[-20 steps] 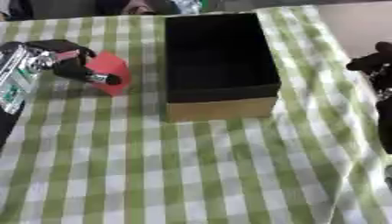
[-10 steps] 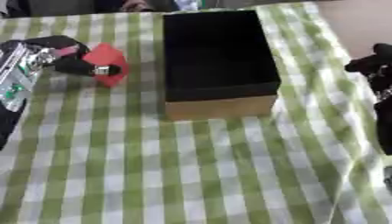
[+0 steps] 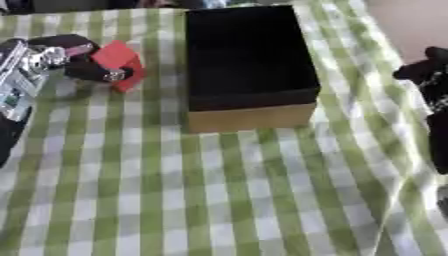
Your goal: Pick up objects on the table and place them in the box.
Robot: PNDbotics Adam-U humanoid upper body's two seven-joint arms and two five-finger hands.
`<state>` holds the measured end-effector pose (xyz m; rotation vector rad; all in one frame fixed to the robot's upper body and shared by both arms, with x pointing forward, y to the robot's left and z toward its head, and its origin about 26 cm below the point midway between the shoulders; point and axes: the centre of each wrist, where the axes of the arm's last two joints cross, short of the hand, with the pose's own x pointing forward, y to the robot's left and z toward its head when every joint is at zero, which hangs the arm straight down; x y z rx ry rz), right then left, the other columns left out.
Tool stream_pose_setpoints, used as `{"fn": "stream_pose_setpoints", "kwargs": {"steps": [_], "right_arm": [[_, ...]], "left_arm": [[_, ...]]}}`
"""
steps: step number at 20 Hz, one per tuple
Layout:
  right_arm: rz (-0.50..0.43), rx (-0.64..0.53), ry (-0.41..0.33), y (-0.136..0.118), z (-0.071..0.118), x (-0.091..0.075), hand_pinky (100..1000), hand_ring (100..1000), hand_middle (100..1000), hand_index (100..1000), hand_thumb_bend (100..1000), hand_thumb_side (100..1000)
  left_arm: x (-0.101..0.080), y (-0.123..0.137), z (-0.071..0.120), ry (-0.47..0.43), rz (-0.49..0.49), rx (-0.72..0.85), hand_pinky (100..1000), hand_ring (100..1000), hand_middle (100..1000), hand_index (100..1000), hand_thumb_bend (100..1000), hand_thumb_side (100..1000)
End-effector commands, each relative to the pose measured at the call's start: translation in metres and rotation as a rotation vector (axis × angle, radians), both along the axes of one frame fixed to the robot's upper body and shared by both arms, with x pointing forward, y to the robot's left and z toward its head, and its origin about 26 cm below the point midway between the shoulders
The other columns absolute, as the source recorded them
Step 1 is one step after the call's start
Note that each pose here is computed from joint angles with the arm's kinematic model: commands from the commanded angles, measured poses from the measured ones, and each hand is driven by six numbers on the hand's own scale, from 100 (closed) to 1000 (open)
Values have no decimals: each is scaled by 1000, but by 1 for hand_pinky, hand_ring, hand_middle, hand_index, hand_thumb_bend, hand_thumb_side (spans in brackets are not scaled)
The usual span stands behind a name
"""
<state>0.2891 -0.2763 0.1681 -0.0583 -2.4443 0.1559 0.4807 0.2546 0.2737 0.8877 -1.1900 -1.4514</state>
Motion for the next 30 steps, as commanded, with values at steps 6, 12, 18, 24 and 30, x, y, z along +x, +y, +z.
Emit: {"fn": "stream_pose_setpoints", "kwargs": {"steps": [6,12,18,24,30], "right_arm": [[-5,-10,-15,-2,5,-3,853,670,601,787,100,889],[-5,-5,-14,-3,5,-3,853,671,601,787,100,890],[-6,2,-14,-3,5,-3,853,672,602,787,100,890],[-4,6,-8,-3,4,-3,854,670,601,788,100,894],[-5,10,-4,-2,3,-3,856,667,599,788,100,894]], "left_arm": [[-15,9,38,-93,-18,26,549,571,508,729,100,620],[-28,8,56,-165,-42,22,555,578,520,722,100,631],[-37,3,68,-212,-72,-3,568,597,580,723,100,658],[-37,1,64,-159,-94,-36,625,800,843,851,100,678],[-36,-1,60,-117,-125,-39,707,916,973,965,100,655]]}}
